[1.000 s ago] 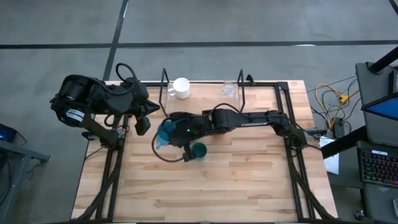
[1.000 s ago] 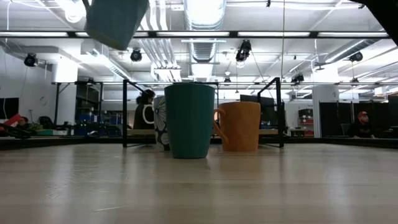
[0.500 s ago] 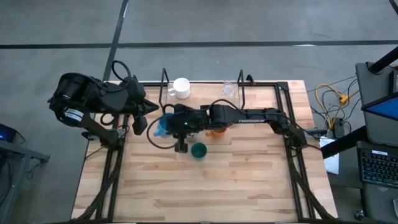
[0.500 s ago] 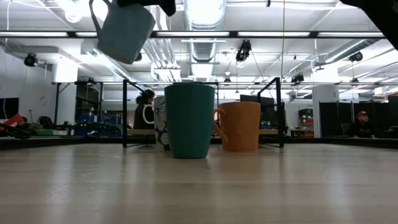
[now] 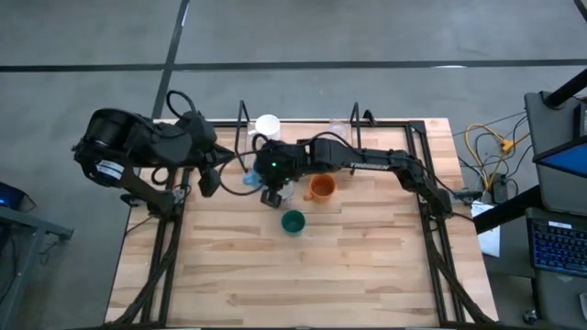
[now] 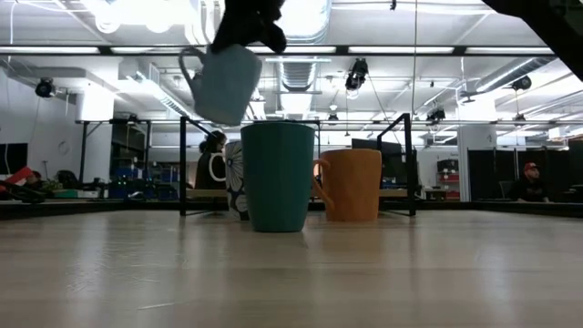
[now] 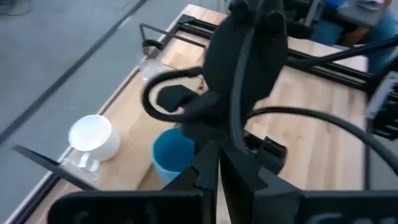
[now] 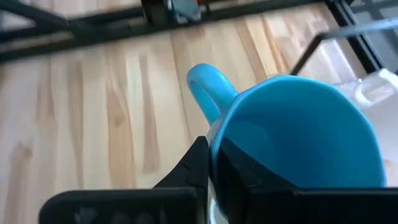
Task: Stack small to large cups/mugs on shelf
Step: Put the light blue mug on the shelf
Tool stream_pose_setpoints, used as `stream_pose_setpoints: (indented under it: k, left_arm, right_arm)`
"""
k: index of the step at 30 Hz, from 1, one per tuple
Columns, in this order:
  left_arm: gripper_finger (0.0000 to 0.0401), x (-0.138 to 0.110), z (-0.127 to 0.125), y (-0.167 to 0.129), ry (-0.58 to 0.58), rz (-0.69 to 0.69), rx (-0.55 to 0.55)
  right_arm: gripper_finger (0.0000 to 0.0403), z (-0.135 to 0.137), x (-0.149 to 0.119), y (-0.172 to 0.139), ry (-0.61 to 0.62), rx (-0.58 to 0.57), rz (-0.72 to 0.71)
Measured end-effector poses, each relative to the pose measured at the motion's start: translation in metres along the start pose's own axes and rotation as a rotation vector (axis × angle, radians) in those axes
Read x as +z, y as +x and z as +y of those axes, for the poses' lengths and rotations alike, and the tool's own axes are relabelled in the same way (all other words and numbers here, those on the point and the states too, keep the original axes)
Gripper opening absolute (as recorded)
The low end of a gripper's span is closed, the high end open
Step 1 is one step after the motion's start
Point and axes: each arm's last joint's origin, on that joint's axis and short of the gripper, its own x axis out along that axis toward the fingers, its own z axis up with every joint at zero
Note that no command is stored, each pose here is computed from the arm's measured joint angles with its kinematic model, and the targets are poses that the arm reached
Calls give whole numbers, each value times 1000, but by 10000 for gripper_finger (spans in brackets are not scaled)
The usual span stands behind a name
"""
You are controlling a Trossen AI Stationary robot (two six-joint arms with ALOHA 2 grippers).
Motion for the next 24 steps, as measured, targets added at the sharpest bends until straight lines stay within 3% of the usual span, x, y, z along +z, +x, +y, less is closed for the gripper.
stream_pose_setpoints:
  k: [7,14,20,24]
  left_arm:
    - [2,-2,-6,20,72,-3,152]
    - [2,-18,-13,67,301,165,255]
    - [2,-30,7,98,386,227,515]
    - [2,-29,26,100,371,229,593]
  right_arm:
    - [12,-22,-6,0,-75,-40,90]
    - [13,-51,-18,-3,-79,-201,237]
    - [13,-80,-22,-6,-4,-246,293]
    - [13,-95,-21,-8,64,-278,282]
